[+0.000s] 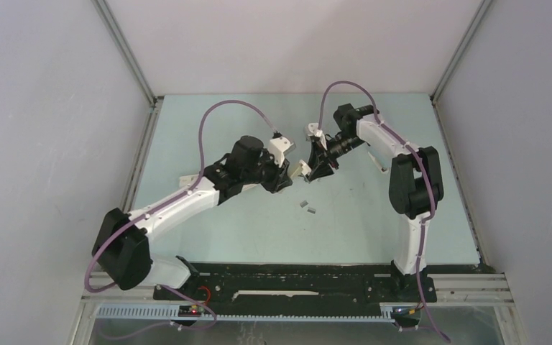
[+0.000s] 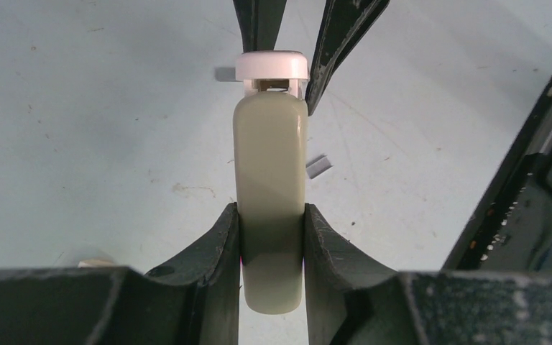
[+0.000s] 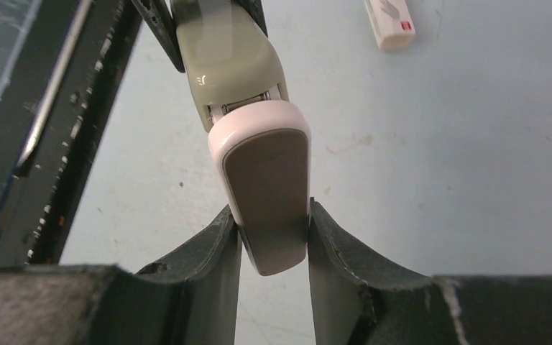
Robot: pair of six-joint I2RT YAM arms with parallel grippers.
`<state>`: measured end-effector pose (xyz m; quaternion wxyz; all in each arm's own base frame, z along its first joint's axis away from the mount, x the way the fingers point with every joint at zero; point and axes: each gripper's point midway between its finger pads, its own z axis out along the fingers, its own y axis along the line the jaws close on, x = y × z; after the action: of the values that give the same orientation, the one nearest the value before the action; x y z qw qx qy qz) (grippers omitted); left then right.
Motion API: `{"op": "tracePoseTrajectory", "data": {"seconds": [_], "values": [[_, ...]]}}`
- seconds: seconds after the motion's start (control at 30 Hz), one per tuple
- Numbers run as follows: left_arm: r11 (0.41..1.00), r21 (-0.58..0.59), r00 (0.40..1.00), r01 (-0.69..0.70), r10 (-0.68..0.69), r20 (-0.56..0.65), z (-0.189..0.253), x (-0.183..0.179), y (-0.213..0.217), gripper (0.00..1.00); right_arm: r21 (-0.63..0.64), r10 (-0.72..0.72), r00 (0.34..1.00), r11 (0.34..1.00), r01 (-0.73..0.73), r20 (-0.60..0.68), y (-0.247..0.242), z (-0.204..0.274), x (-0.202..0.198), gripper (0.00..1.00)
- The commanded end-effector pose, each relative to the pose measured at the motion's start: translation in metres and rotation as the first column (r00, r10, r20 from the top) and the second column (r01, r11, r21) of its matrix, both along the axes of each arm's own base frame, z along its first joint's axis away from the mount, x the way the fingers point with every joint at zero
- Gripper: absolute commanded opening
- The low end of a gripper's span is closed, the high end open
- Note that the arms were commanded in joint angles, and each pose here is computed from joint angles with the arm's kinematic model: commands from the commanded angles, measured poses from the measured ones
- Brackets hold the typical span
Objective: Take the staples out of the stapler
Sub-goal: Unload the staple at the center of the board.
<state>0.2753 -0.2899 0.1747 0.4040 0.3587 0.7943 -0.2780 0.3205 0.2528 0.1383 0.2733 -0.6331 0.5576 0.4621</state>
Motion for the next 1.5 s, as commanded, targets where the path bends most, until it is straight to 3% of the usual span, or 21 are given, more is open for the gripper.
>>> {"op": "tracePoseTrajectory", "data": {"seconds": [0.0, 0.3, 0.43, 0.67, 0.73, 0.93, 1.07, 1.3, 1.47], "values": [[0.984, 0.177, 1.0, 0.028, -0.03, 0.008, -0.037, -0.004, 0.025, 0.0, -0.191, -0.163, 0.977, 0.963, 0.188, 0.139, -0.042, -0.005, 0.045, 0.08], [0.976, 0.212, 0.998, 0.055, -0.048, -0.038, -0.063, 0.001, 0.019, 0.0, -0.203, -0.168, 0.968, 0.958, 0.205, 0.186, -0.047, 0.005, 0.048, 0.05], [0.988, 0.144, 0.997, 0.059, -0.051, -0.058, -0.053, -0.001, 0.007, 0.0, -0.15, -0.147, 0.986, 0.976, 0.157, 0.074, -0.037, 0.01, 0.03, 0.06], [0.995, -0.098, 0.994, 0.016, -0.026, -0.103, -0.013, -0.007, -0.019, 0.0, -0.003, -0.066, 0.983, 0.998, 0.066, -0.17, -0.004, 0.029, -0.025, 0.1], [0.987, -0.158, 0.992, -0.003, -0.017, -0.124, -0.002, -0.011, -0.023, 0.0, 0.033, -0.038, 0.974, 0.998, 0.047, -0.223, 0.006, 0.036, -0.04, 0.18], [0.961, -0.277, 0.993, -0.012, -0.021, -0.114, 0.024, -0.022, -0.025, 0.0, 0.174, 0.049, 0.953, 0.985, 0.004, -0.298, 0.02, 0.069, -0.07, 0.6], [0.95, -0.312, 0.995, -0.021, -0.01, -0.097, 0.032, -0.03, -0.018, 0.0, 0.191, 0.055, 0.952, 0.982, 0.004, -0.301, 0.019, 0.075, -0.075, 0.76], [0.95, -0.297, 0.993, -0.097, 0.074, -0.088, 0.024, -0.042, 0.009, 0.0, 0.155, 0.042, 0.961, 0.988, 0.001, -0.274, 0.012, 0.07, -0.075, 0.78], [0.947, -0.266, 0.982, -0.18, 0.159, -0.097, 0.005, -0.046, 0.029, 0.0, 0.067, -0.052, 0.967, 0.995, 0.071, -0.248, 0.004, 0.047, -0.063, 0.78]]}}
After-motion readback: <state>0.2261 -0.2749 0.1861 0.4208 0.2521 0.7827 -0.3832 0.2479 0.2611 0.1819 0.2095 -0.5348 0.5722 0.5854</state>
